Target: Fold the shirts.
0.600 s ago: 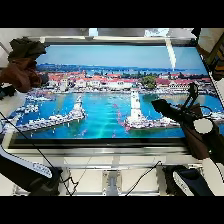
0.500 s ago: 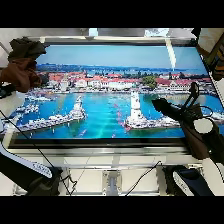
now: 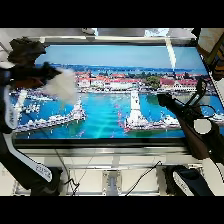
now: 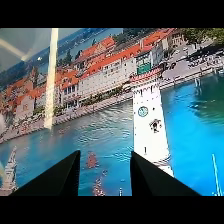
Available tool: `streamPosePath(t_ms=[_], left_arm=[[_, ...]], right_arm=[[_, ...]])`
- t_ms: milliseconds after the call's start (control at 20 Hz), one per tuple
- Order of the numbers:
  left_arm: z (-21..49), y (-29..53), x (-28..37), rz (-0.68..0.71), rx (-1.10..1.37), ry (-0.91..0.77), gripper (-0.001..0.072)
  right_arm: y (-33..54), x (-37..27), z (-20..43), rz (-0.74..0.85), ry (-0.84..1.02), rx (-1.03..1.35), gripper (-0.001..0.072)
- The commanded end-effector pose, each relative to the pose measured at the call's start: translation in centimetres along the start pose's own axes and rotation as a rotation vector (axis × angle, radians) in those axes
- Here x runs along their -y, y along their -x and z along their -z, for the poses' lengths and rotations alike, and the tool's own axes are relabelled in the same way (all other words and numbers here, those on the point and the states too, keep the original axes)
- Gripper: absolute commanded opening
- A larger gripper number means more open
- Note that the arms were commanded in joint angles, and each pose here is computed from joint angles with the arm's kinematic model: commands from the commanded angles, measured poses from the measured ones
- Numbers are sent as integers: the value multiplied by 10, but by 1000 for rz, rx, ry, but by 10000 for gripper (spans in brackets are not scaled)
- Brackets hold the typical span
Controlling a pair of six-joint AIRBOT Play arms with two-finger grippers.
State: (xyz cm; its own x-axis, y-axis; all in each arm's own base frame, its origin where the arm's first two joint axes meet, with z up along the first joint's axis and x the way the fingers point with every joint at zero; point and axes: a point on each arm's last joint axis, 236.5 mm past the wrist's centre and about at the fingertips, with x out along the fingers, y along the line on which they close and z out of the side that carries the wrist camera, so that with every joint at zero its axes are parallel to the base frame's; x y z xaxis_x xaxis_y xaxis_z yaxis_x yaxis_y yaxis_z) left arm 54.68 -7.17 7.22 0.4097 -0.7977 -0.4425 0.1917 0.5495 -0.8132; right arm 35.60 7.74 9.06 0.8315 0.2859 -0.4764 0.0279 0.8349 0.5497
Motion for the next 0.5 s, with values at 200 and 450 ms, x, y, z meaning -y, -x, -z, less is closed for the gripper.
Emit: streamPosePath(t_ms=[200, 450], left_arm=[[84, -145, 217, 394, -134, -138, 485], [52, -98, 196, 382, -123, -68, 640]], right_arm=[[1, 17, 11, 68, 126, -52, 382], [6, 37, 42, 137, 212, -195, 390]])
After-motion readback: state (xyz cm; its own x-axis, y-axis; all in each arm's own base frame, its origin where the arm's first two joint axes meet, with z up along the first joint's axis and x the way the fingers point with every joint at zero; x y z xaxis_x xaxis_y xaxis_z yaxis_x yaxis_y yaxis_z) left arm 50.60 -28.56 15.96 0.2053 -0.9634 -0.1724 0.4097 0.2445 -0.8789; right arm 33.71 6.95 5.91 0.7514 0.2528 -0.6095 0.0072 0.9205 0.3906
